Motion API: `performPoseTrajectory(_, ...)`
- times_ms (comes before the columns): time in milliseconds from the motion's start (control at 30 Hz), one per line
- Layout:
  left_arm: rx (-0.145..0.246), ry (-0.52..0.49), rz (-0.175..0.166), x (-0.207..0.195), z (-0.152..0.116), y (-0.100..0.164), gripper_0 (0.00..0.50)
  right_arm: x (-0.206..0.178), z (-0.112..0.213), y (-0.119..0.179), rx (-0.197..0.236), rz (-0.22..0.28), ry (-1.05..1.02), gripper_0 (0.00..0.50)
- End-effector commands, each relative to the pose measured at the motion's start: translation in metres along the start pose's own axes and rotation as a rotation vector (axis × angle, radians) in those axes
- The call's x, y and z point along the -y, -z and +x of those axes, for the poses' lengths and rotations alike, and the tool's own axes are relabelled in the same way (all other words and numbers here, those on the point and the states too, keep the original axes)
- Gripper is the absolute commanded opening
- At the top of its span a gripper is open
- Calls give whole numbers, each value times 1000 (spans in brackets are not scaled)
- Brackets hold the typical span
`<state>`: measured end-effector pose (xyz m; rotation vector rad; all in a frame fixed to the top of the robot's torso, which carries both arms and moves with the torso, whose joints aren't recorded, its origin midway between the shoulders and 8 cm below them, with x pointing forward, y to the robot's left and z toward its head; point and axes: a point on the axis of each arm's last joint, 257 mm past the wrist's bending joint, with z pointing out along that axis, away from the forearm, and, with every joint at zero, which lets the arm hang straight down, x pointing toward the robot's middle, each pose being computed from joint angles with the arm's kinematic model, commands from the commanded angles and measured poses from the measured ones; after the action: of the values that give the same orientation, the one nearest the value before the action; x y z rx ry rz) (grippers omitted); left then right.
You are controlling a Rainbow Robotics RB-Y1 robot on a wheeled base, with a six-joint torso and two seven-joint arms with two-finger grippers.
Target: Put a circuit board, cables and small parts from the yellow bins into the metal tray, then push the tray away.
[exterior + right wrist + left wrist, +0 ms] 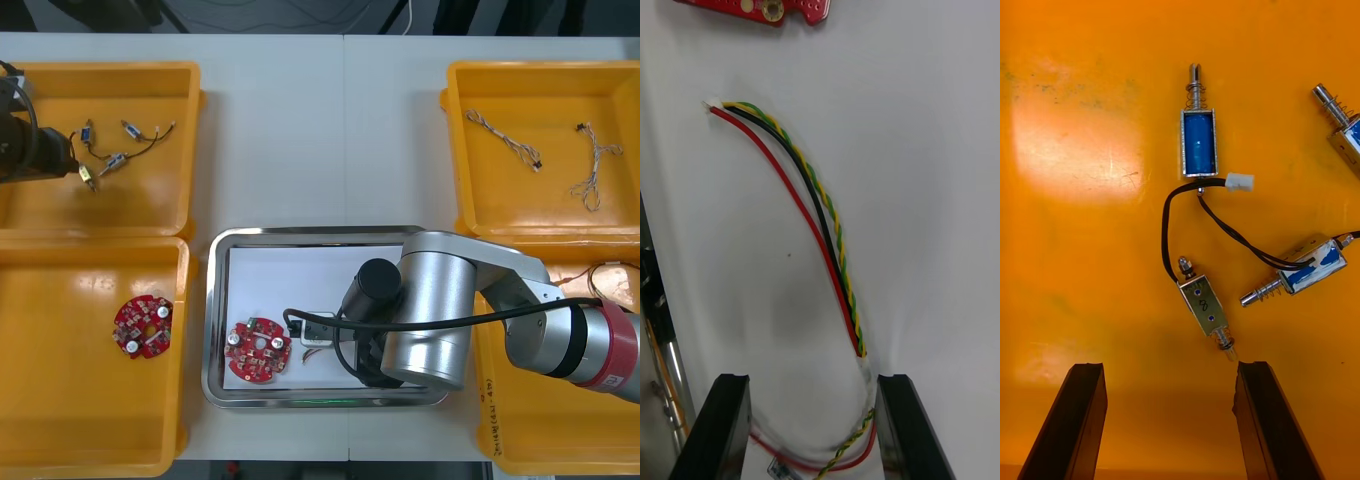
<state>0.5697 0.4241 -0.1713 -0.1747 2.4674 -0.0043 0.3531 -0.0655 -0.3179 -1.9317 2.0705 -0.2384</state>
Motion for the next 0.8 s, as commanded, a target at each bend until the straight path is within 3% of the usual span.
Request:
performPoseTrajectory(33,44,-80,19,19,-20,3,500,-6,-15,4,40,-4,-1,500)
performPoseTrajectory(300,62,-76,21,22,-21,-10,500,2,-32,38,98,36,-6,500)
performPoseTrajectory(467,73,-70,19,23,-24,-21,500,14,-37,68,107,60,-27,500)
performPoseTrajectory(733,84,-61,26,28,-26,-27,500,43,-31,117,111,28,-133,500)
performPoseTrajectory(800,84,-58,30,29,-27,-27,500,55,-24,133,102,43,-158,500)
